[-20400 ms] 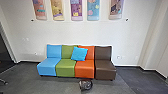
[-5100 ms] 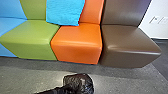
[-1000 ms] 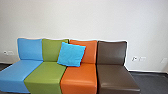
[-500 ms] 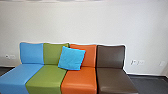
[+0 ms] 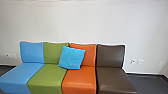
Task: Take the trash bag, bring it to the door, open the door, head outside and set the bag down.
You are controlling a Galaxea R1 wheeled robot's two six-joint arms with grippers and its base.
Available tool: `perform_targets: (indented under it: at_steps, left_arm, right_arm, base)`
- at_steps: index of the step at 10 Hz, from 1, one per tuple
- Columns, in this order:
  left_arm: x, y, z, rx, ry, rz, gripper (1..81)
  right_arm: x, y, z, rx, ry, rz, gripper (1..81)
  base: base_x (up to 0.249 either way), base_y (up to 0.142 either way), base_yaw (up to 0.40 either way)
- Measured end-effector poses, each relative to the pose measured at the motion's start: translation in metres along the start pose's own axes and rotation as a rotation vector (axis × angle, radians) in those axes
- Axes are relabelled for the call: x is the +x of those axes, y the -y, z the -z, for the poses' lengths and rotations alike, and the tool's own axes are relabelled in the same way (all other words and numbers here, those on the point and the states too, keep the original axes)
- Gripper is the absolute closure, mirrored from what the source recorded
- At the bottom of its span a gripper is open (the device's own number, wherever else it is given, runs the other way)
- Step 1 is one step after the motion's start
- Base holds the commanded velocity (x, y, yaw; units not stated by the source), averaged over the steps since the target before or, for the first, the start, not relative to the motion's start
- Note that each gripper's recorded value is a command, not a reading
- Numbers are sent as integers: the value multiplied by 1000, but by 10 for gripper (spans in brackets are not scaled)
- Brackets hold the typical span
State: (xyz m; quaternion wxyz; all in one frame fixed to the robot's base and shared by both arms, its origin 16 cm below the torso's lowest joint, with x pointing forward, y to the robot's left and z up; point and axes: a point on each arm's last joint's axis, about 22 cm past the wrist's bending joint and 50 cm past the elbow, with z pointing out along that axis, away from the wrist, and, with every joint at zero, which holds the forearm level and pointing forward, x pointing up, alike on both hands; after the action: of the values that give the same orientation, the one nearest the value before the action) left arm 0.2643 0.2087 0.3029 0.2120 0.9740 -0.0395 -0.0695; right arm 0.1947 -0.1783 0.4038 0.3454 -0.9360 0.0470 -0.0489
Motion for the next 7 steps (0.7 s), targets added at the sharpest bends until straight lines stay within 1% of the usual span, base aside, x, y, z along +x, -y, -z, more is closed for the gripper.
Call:
perform_targets:
  at_steps: [2, 3, 4, 5, 7]
  left_arm:
    - [3, 4, 15, 44, -33, -4, 811]
    - [4, 0, 20, 60, -49, -11, 811]
    - [4, -8, 24, 69, -63, -24, 811]
    - [-1, -15, 25, 72, -65, -26, 811]
    - [-20, -23, 27, 74, -46, -22, 811]
  right_arm:
    - [-4, 4, 3, -16, -21, 27, 10]
    - [-8, 7, 2, -26, -31, 44, 10]
    - [-9, 14, 1, -25, -43, 59, 10]
    - [-11, 21, 0, -22, -49, 69, 10]
    - [-31, 24, 3, -34, -29, 62, 10]
  base:
    - [0, 0, 0]
    - [0, 0, 0]
    - [0, 0, 0]
    - [0, 0, 0]
    - [0, 0, 0]
